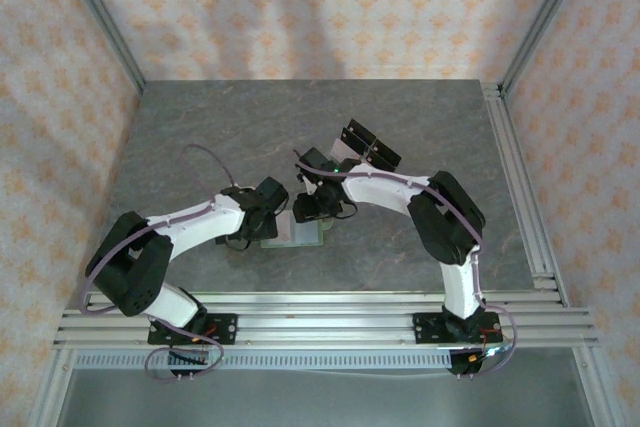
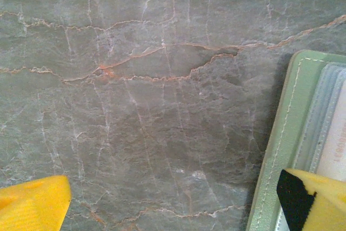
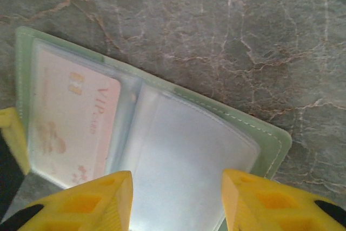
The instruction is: Put the credit cards into the card holder
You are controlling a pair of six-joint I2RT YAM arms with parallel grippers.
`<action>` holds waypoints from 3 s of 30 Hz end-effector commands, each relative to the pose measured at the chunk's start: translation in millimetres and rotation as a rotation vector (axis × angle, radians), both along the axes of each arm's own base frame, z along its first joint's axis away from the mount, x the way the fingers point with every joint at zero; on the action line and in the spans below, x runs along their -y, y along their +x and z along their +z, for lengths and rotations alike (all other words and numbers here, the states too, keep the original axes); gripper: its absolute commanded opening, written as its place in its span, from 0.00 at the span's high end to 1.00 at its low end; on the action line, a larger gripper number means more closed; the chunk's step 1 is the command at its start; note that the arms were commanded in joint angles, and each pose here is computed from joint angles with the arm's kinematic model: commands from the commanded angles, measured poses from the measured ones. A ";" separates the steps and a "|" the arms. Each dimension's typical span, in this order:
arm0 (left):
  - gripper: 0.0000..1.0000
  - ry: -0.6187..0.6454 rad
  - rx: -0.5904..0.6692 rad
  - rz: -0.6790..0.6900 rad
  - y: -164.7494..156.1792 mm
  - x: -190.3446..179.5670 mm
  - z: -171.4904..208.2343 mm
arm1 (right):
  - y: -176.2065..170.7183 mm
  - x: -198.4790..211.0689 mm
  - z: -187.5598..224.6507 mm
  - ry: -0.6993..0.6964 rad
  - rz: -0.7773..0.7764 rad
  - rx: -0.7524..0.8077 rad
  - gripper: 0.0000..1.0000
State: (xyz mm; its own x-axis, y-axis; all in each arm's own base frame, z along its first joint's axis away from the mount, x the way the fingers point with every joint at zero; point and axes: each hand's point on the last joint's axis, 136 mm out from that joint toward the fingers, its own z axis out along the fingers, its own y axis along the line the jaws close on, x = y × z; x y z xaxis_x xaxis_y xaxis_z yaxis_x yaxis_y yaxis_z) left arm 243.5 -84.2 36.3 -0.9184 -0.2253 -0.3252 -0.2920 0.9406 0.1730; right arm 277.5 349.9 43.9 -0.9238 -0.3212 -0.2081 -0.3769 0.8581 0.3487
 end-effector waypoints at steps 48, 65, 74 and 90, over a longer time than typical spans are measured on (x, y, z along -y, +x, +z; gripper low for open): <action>0.00 -0.156 0.212 -0.299 -6.7 77.8 33.7 | -22.3 -25.4 -20.9 0.178 -0.071 -0.188 0.53; 0.00 -0.190 0.285 -0.242 -30.3 48.0 39.1 | -22.4 -23.6 -18.1 0.174 -0.070 -0.181 0.53; 0.00 -0.201 0.254 -0.314 -21.5 68.9 30.8 | -22.0 -24.5 -18.5 0.176 -0.076 -0.185 0.53; 0.00 -0.132 0.241 -0.331 -0.2 82.9 20.1 | -25.2 -21.1 -17.1 0.171 -0.076 -0.188 0.53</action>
State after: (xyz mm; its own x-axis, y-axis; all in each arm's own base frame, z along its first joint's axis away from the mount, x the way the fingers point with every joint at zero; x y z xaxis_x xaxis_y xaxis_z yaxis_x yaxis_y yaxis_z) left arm 233.4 -162.8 50.1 -0.8691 0.0034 -0.4946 0.0086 0.9999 -0.0083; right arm 261.0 382.1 36.7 -0.9678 -0.2285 -0.1054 -0.2461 0.7724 0.5855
